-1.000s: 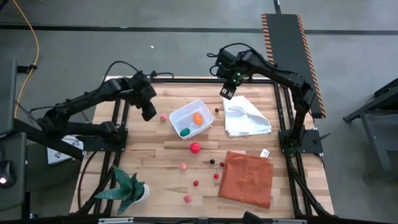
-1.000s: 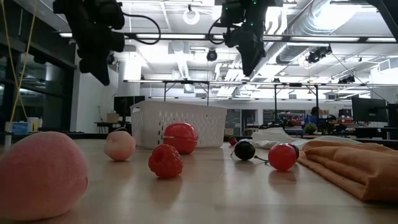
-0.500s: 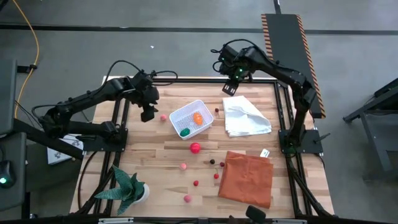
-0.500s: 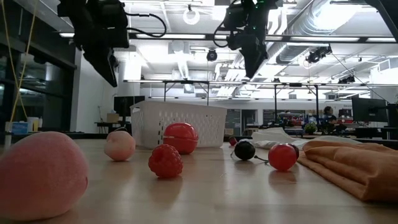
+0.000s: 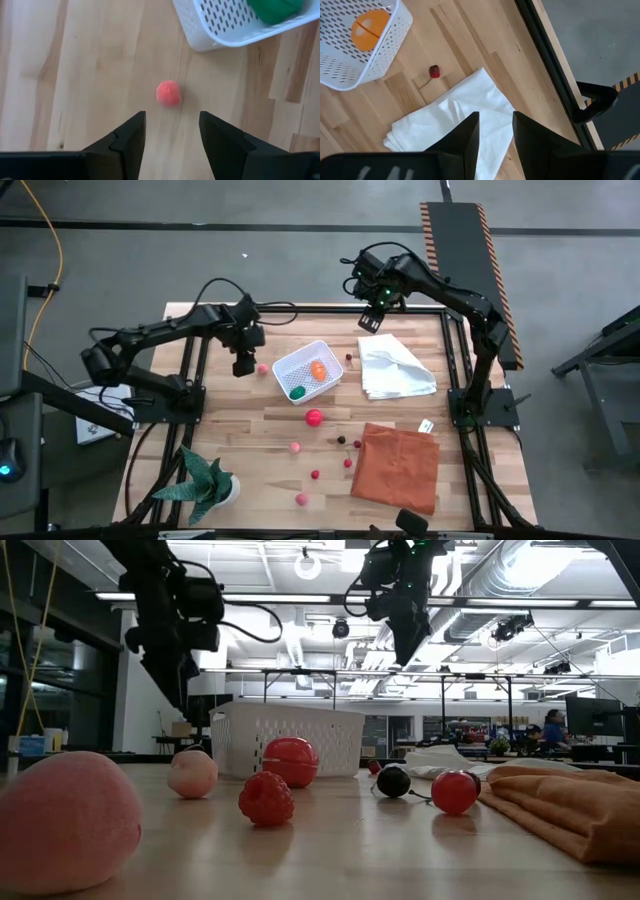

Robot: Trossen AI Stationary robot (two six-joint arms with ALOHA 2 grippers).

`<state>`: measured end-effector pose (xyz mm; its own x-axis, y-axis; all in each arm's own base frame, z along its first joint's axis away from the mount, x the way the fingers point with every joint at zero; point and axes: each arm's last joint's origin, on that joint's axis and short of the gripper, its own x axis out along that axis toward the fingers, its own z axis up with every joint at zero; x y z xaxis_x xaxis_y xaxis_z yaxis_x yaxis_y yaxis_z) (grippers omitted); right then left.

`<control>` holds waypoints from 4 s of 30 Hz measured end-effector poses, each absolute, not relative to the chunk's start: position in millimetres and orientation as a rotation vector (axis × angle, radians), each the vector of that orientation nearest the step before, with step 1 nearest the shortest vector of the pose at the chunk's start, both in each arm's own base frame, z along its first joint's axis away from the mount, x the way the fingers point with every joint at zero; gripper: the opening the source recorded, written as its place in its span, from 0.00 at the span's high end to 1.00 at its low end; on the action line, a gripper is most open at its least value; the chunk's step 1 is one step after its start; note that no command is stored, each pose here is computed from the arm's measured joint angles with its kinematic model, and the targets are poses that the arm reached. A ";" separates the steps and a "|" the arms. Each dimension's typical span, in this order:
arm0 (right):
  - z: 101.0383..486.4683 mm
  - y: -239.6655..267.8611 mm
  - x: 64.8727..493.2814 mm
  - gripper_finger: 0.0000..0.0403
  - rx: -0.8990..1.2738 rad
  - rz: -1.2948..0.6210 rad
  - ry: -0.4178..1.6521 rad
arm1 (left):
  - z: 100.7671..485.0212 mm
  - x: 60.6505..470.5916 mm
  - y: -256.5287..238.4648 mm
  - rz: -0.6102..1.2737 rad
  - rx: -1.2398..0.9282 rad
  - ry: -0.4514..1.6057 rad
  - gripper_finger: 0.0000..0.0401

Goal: Pick and placing Produce into tupperware
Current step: Put the top apricot in the basket

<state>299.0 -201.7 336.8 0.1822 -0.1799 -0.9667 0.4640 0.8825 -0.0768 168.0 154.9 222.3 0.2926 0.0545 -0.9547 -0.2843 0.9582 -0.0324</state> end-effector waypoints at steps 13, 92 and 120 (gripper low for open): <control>336.8 -201.7 299.0 0.73 0.247 -0.454 1.316 | 210.4 176.3 162.8 0.231 -0.228 1.265 0.57; 337.6 -202.3 302.1 0.73 0.256 -0.421 1.275 | 157.0 179.4 163.9 0.294 -0.364 1.202 0.57; 338.0 -203.0 303.2 0.73 0.255 -0.426 1.260 | 143.5 180.0 165.0 0.272 -0.376 1.276 0.57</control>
